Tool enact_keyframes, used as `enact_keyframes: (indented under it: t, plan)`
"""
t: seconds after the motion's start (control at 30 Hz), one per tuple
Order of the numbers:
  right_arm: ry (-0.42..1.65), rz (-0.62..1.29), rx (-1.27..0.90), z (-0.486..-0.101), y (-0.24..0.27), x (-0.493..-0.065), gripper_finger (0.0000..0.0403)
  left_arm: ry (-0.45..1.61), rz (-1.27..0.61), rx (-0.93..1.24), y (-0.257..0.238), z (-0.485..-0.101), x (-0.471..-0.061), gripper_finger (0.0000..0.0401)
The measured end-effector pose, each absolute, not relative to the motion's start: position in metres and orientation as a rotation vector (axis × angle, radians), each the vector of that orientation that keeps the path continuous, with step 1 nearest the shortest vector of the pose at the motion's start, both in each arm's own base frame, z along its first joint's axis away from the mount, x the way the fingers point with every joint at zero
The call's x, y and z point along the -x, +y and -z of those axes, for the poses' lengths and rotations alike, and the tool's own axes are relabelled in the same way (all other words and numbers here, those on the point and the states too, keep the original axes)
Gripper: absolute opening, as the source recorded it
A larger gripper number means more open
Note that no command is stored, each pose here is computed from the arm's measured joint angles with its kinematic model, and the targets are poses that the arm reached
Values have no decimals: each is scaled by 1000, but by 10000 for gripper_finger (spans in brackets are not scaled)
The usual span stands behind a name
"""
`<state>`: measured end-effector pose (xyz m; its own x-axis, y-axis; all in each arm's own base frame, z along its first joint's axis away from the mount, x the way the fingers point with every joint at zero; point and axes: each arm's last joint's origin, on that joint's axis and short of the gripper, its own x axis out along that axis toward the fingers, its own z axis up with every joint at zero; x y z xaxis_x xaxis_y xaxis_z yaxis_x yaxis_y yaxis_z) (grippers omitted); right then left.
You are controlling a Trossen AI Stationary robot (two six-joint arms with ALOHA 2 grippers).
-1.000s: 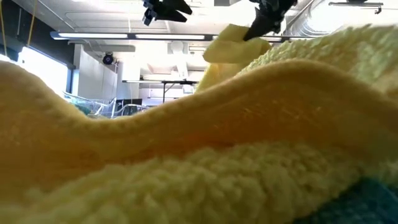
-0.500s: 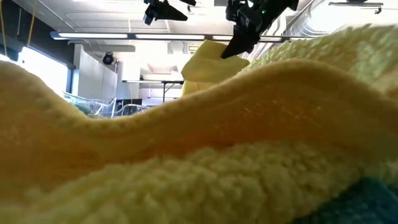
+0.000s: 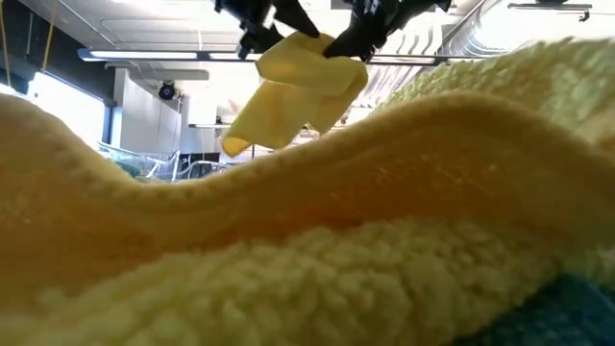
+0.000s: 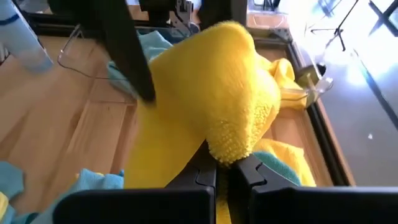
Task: Sort microfiber towel by color & place in baskets
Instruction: Put the yellow microfiber cloth into the top transparent bin
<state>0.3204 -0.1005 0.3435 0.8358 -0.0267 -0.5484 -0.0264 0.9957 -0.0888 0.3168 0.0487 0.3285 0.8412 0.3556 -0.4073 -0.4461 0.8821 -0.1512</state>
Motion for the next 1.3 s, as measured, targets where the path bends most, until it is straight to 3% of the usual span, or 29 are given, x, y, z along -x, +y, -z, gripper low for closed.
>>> enact_keyframes:
  t: [0.2,0.33,0.5,0.57,0.63,1.0,1.3]
  plan:
    - [554,-70,82,-348,-98,-321,1,462,-435,240,51,-302,-336,240]
    - [566,-72,72,-347,-98,-320,1,484,-436,245,51,-294,-340,212]
    - [582,-8,54,-346,-100,-320,3,485,-439,248,52,-294,-340,107]
    - [599,16,58,-345,-101,-319,14,490,-441,217,53,-297,-337,46]
    - [612,38,45,-344,-103,-318,35,485,-448,200,57,-301,-333,14]
    - [680,125,-85,-339,-118,-308,164,625,-682,216,111,-340,-240,3]
    - [683,263,-197,-338,-121,-307,185,820,-801,178,142,-377,-169,1]
